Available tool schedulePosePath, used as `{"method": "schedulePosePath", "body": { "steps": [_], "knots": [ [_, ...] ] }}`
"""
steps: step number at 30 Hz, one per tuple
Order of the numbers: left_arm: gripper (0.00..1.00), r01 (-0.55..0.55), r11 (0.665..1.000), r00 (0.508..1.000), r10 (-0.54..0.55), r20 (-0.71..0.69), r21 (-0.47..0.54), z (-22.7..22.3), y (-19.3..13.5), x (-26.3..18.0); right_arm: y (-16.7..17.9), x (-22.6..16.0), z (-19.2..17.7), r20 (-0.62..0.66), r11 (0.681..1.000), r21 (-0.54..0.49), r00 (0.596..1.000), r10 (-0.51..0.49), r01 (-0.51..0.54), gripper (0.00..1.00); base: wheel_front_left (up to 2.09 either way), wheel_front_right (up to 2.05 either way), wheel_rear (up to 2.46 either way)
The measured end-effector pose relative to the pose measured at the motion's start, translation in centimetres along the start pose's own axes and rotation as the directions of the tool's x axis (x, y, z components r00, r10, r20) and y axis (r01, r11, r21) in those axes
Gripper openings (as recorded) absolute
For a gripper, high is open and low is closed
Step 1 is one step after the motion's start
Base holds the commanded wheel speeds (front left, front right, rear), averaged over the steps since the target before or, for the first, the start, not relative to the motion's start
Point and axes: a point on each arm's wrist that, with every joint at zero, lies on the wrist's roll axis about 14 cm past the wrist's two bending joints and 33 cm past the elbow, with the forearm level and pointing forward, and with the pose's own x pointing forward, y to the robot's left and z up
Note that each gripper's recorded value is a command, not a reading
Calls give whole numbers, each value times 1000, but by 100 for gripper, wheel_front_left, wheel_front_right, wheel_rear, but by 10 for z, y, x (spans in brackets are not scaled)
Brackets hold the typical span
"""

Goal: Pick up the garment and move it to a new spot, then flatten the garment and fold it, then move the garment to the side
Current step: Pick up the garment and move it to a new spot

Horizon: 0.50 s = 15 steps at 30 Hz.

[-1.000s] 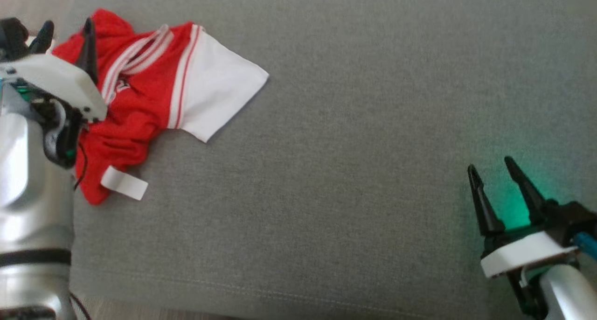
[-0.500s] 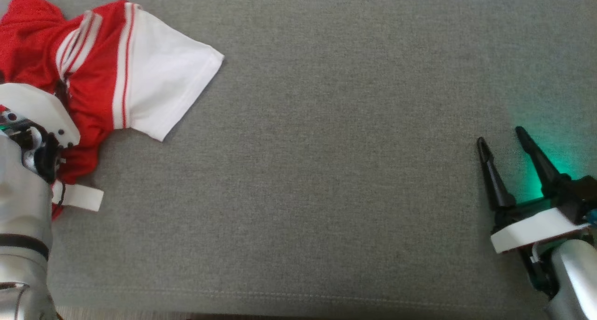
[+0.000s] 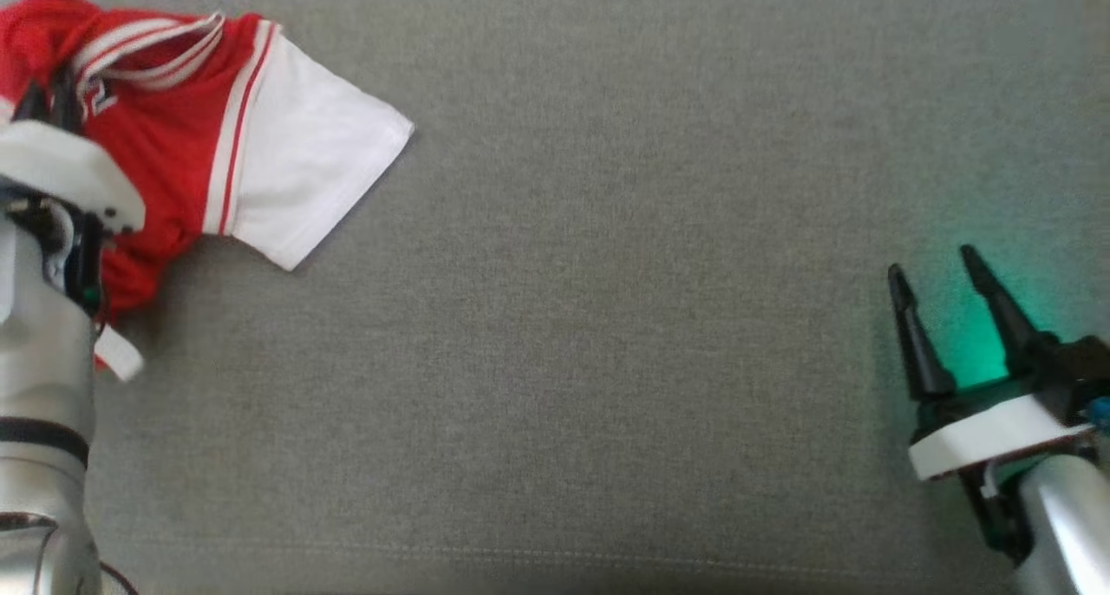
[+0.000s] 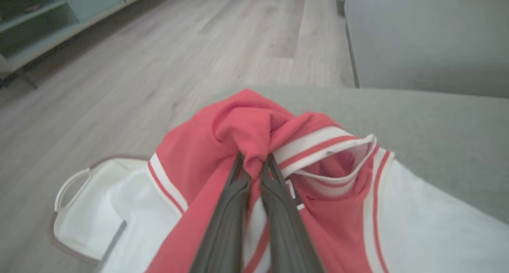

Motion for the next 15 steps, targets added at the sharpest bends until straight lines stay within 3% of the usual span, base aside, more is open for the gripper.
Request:
{"method": "schedulePosePath", "body": {
  "steps": [4,7,11,15],
  "knots": [
    [0,50,998,989,-55,137,38,50,-11,-7,14,-4,14,36,1000,10,999,16,-16,100,0,0,0],
    [0,86,994,953,-101,285,68,106,-22,-22,25,-12,29,77,999,23,997,22,-23,100,0,0,0],
    [0,163,977,878,-208,431,140,165,-54,-51,34,-32,40,109,999,40,994,8,-12,100,0,0,0],
    [0,284,933,771,-358,527,219,210,-105,-82,34,-56,47,139,998,54,990,-31,24,100,0,0,0]
  ]
}}
